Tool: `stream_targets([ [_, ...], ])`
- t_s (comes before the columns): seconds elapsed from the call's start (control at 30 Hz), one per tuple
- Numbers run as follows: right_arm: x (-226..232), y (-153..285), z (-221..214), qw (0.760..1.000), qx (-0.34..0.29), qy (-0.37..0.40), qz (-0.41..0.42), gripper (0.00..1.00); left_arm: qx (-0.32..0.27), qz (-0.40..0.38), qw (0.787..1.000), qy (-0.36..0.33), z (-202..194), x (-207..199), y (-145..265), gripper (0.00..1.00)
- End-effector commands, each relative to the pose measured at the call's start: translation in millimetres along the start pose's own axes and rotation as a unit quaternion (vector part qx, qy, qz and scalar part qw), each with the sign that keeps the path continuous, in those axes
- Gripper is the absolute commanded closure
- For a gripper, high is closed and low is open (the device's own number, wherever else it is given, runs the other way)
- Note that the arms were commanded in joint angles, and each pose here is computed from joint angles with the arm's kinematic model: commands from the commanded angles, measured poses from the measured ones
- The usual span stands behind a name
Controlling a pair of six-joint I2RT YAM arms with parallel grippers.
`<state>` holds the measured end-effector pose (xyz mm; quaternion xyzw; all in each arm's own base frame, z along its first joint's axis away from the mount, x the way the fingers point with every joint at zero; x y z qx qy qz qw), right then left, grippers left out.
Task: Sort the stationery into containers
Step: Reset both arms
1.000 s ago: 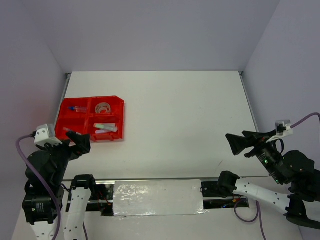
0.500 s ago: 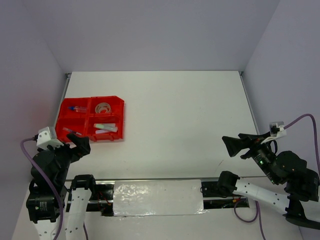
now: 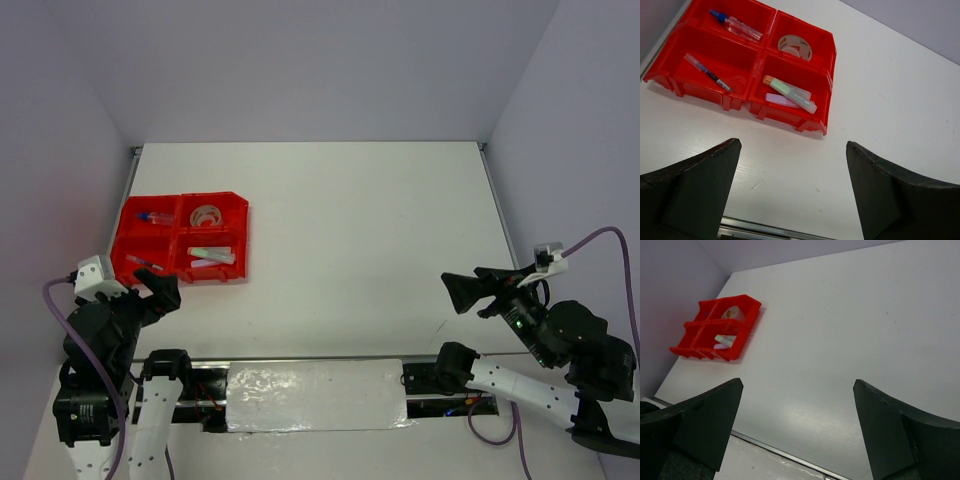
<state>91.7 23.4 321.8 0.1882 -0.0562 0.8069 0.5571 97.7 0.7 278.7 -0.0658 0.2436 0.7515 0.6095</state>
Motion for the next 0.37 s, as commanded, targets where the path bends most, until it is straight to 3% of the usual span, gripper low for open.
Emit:
stream_targets([
  [0.0, 5.8, -7.5, -0.8, 1.000, 0.004, 0.005, -0.004, 0.00, -0.023, -0.015, 1.000, -0.006, 9.5, -4.9, 0.8, 0.01],
  [0.33, 6.4, -10.6, -5.7, 1.000, 0.010, 0.008, -0.008, 0.00, -0.018, -0.011, 1.000, -0.005, 7.7, -4.0, -1.0, 0.01],
])
Point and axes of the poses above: each gripper's point midway between its finger pads, its own y axis back along the fingers, its own x axis along the line the jaws close on, z = x × y, the point moved 4 cm from there along y, back along the fingers, and after that the axes turned 3 degrees about y, right-handed, at the moved point
